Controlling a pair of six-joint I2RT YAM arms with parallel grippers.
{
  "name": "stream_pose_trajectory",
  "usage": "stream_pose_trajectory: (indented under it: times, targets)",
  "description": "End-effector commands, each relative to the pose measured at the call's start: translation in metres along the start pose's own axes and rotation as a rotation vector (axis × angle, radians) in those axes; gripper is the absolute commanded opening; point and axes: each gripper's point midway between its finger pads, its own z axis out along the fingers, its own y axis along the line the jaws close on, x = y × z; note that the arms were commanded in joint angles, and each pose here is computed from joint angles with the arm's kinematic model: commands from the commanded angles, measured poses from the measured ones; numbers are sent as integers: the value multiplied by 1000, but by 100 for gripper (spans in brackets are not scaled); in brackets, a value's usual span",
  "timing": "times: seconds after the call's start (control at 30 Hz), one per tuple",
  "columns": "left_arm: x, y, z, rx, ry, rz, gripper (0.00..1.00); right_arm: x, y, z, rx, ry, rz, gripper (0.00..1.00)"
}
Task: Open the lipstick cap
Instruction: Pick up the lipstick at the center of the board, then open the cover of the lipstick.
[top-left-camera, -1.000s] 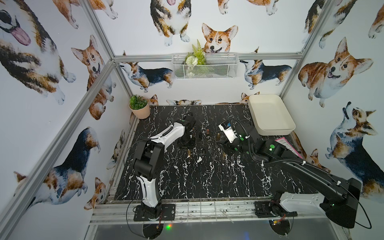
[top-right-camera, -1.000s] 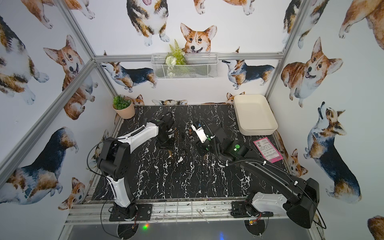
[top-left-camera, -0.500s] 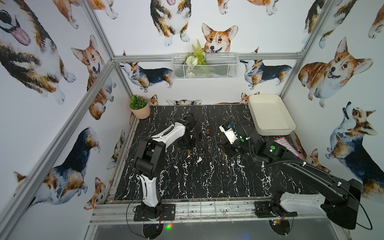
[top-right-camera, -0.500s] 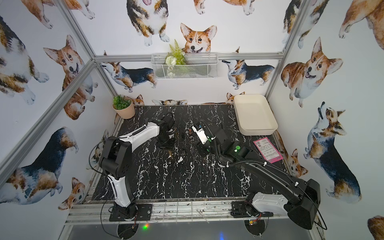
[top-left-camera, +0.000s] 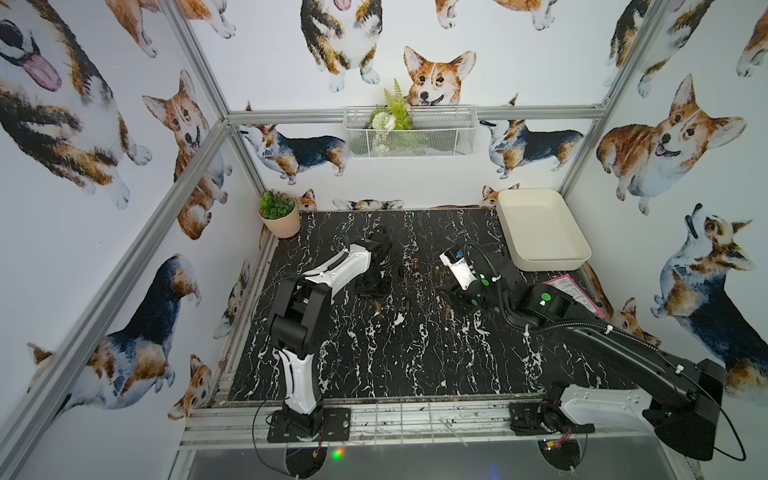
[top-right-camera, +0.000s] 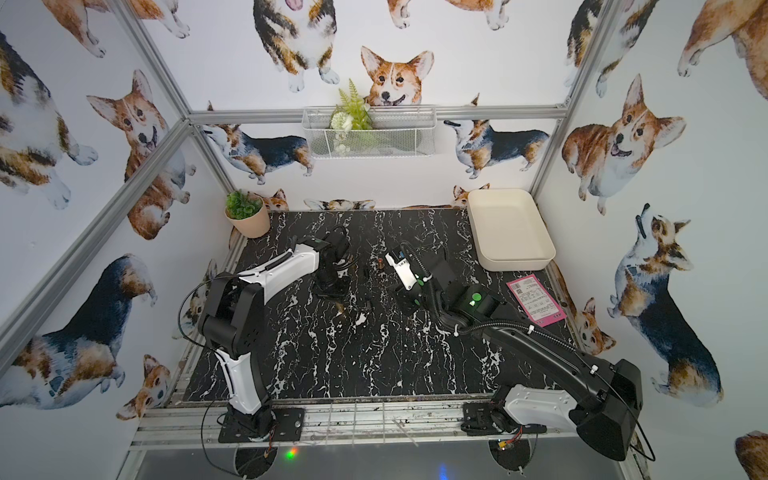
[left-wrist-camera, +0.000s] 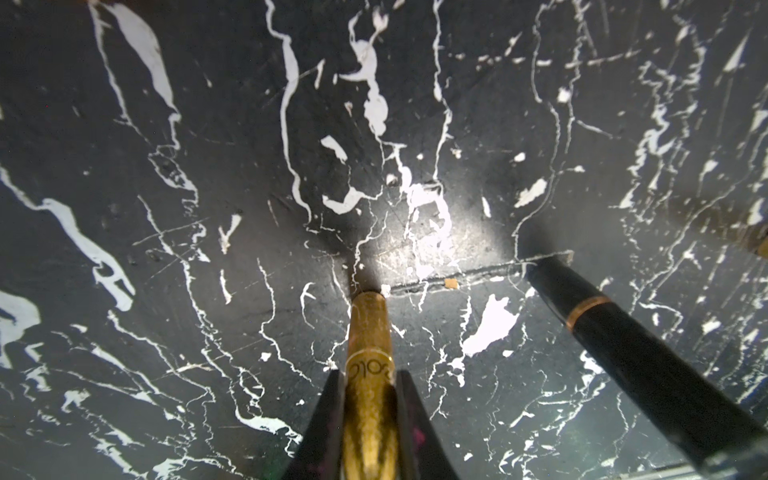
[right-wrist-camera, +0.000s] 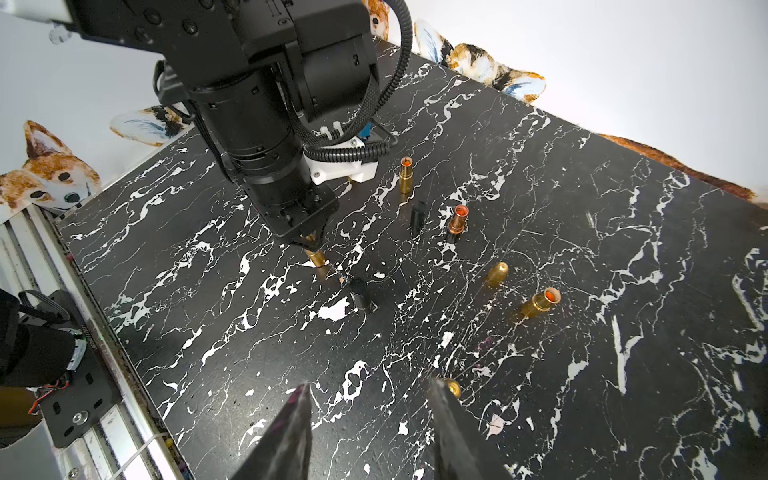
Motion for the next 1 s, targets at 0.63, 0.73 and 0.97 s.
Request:
stream_pose_trajectory:
  times: [0.63,0.73,0.97]
  targets:
    - [36,-120,-185,426,-181,198,10,-10,27,-21,-160,-73,-61,50]
    - [42,-133,-200,476,-193,226,10,-13,36,-24,-209,-92,-66,50]
    - [56,-148,-214,500,-194,270,7,-11,46,-21,-270,-60,-69,49]
